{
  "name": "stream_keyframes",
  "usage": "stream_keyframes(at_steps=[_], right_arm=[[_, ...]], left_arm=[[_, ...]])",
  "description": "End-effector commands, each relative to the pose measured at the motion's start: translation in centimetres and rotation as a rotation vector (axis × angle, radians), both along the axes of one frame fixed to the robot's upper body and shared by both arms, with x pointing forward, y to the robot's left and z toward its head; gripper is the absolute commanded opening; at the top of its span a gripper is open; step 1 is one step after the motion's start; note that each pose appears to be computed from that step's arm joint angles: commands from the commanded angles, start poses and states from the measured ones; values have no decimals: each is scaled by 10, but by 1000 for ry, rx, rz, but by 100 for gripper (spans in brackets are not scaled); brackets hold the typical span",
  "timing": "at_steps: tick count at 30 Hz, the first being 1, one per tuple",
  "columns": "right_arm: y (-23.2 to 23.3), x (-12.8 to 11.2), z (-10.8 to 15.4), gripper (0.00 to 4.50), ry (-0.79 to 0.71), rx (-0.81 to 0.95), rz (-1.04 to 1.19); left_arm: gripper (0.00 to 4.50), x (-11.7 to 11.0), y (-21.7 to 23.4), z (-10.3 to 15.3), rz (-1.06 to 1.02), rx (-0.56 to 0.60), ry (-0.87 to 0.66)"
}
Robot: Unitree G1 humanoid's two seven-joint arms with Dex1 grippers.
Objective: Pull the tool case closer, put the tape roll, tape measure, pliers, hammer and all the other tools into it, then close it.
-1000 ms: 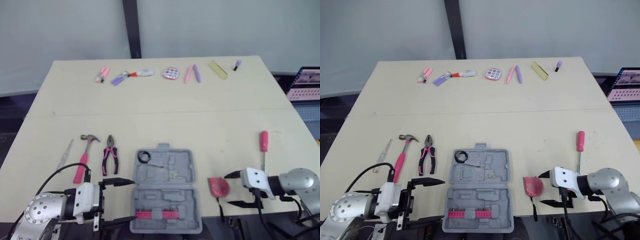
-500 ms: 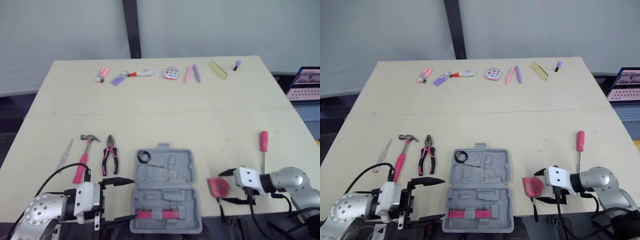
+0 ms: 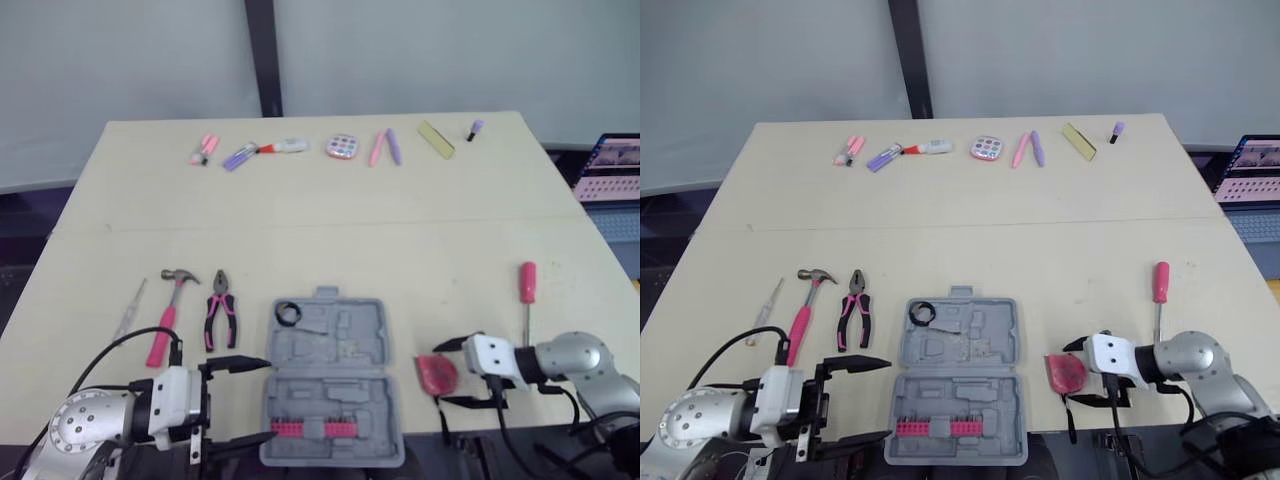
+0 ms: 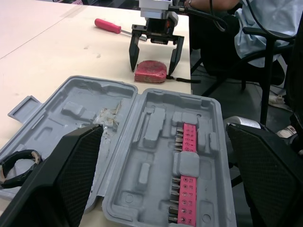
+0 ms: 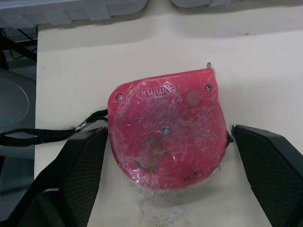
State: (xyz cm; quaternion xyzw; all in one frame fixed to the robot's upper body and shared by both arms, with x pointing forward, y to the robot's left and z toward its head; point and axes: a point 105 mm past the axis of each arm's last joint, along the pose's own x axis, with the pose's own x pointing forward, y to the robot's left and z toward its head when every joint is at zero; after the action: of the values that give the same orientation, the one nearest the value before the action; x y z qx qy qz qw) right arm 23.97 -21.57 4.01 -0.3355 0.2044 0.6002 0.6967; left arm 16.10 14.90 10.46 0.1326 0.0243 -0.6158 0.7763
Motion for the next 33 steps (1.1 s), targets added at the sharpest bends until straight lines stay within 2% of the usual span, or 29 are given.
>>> stream_keyframes(at_steps=[1,11,14,15,16,26,31,33], right_arm=[[2,0,4,445,-15,12,24],[4,0,6,445,-26,14,56],[4,1,5,357,-24,10,53],[3,2,4,309,-20,4,47],[3,2,4,289,-19,0,44],[5,5,10,289,-21,5,32],[15,12,37,289,-34,15,16],[24,16,57,289,-42,9,20]], left_arm=[[450,-2,1,1,-2,-2,-14],[450,-3,2,-1,3,-3,-16],[450,-3,2,0,3,-3,-18],[450,-3,1,0,3,-3,-19],[450,-3,1,1,3,-3,-20],[450,-1,2,0,8,-3,-21],[450,2,6,-1,42,-12,-24],[450,6,10,0,69,-17,-29]])
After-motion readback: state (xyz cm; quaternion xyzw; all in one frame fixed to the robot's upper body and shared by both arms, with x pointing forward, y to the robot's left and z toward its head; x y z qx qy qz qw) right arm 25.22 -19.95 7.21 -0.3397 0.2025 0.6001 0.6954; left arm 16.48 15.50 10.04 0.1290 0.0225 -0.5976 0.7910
